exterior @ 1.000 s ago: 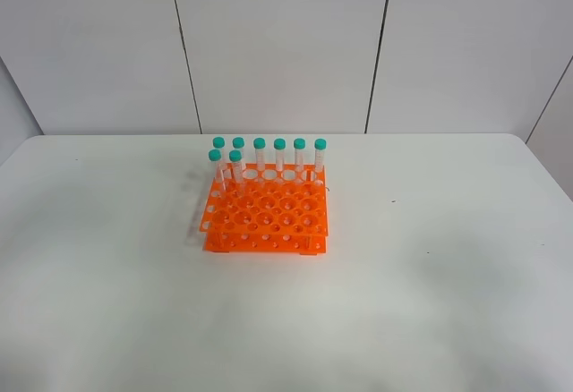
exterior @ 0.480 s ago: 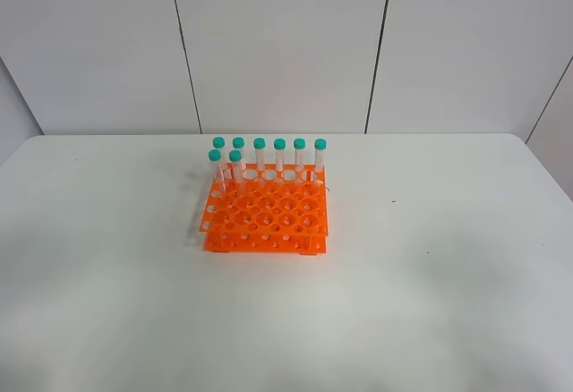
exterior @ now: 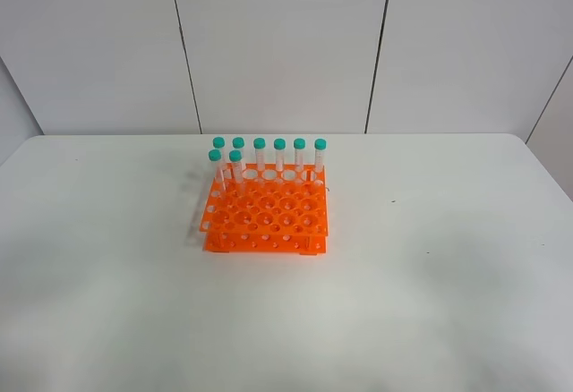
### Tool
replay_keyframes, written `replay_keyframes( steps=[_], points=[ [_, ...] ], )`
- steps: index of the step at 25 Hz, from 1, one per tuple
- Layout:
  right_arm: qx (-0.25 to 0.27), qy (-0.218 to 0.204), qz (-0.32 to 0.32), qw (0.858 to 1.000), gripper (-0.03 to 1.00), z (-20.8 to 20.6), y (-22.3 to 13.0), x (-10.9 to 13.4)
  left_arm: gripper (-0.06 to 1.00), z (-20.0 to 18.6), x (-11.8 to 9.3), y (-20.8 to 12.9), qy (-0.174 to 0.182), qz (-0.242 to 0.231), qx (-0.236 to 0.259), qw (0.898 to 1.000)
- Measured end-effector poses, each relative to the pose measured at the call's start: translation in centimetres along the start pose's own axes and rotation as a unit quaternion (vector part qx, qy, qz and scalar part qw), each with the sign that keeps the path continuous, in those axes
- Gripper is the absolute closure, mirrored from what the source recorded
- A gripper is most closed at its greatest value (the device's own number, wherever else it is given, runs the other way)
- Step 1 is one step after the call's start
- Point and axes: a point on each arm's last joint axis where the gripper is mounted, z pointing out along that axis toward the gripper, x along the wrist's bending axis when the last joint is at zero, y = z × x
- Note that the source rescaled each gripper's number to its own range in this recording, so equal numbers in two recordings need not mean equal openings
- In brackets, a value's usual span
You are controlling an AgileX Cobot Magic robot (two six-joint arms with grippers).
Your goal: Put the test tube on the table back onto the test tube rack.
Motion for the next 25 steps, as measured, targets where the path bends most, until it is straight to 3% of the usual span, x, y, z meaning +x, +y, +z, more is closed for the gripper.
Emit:
replay_keyframes(
  steps=[25],
  points=[
    [0.0, 0.0, 0.0, 1.0, -0.03, 0.0, 0.0, 0.0, -0.05, 1.17, -0.01, -0.59, 0.0, 0.0, 0.012, 1.0]
  ],
)
